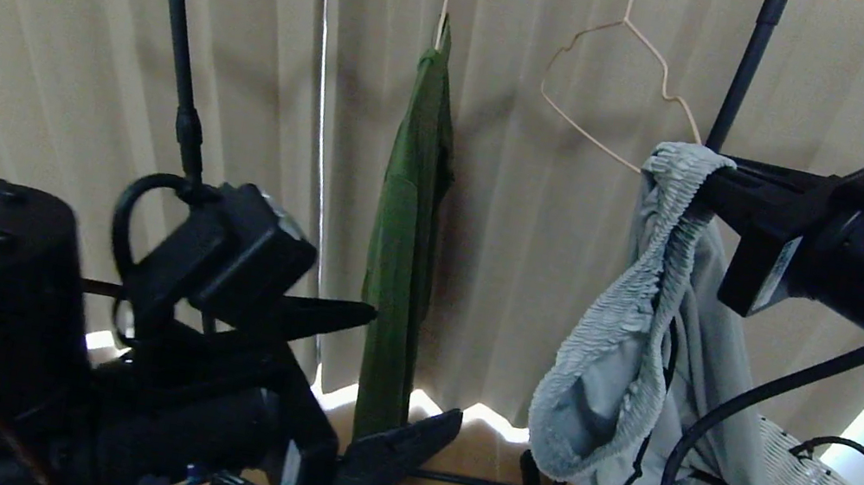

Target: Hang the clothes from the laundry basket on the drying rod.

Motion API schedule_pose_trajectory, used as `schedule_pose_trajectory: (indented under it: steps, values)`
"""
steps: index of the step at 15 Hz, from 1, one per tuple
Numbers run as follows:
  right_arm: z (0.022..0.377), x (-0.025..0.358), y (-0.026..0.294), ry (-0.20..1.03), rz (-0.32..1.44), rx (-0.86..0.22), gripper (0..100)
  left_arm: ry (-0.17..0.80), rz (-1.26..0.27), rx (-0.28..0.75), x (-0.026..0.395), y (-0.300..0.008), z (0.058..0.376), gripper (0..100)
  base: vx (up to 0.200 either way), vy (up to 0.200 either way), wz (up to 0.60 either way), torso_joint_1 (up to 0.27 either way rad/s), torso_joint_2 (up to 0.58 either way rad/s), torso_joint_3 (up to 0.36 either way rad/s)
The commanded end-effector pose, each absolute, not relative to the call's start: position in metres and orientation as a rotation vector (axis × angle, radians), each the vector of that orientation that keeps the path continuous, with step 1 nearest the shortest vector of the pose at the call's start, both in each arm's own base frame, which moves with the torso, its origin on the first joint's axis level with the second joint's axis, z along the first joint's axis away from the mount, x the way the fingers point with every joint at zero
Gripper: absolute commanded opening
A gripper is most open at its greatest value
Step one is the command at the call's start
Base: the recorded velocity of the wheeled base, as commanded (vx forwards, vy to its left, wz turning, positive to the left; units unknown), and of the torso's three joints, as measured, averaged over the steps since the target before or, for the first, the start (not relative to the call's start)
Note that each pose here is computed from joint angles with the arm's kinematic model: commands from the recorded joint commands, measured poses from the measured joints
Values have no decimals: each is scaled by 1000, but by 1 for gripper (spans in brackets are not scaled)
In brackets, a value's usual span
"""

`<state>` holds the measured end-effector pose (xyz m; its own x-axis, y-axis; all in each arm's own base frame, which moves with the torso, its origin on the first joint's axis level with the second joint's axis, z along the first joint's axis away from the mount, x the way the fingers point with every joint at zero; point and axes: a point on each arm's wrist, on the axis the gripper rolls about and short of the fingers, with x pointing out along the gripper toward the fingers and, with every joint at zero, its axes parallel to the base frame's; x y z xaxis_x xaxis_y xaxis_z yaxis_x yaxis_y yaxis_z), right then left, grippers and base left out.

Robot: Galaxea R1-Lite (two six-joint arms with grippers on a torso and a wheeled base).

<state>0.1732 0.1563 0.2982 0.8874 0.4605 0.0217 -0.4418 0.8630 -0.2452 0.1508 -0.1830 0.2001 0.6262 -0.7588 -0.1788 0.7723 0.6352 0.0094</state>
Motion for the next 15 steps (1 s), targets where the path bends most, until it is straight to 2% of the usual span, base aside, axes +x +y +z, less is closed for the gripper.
schedule_pose_trajectory:
  steps: [1, 3, 7, 14, 15]
  values:
    - [297, 169, 163, -83, 540, -226, 0, 295, -883, 49, 170, -240, 173, 100, 0, 0, 0, 0, 0, 0]
    - [299, 166, 161, -92, 554, -216, 0, 321, -882, 6, 174, -259, 165, 100, 0, 0, 0, 0, 0, 0]
    - [303, 157, 159, -112, 584, -202, 0, 378, -785, 40, 198, -292, 131, 100, 0, 0, 0, 0, 0, 0]
    - [304, 155, 156, -118, 582, -200, 0, 458, -708, 44, 206, -284, 107, 100, 0, 0, 0, 0, 0, 0]
    - [304, 155, 155, -117, 580, -199, 0, 464, -706, 48, 204, -281, 106, 0, 0, 0, 0, 0, 0, 0]
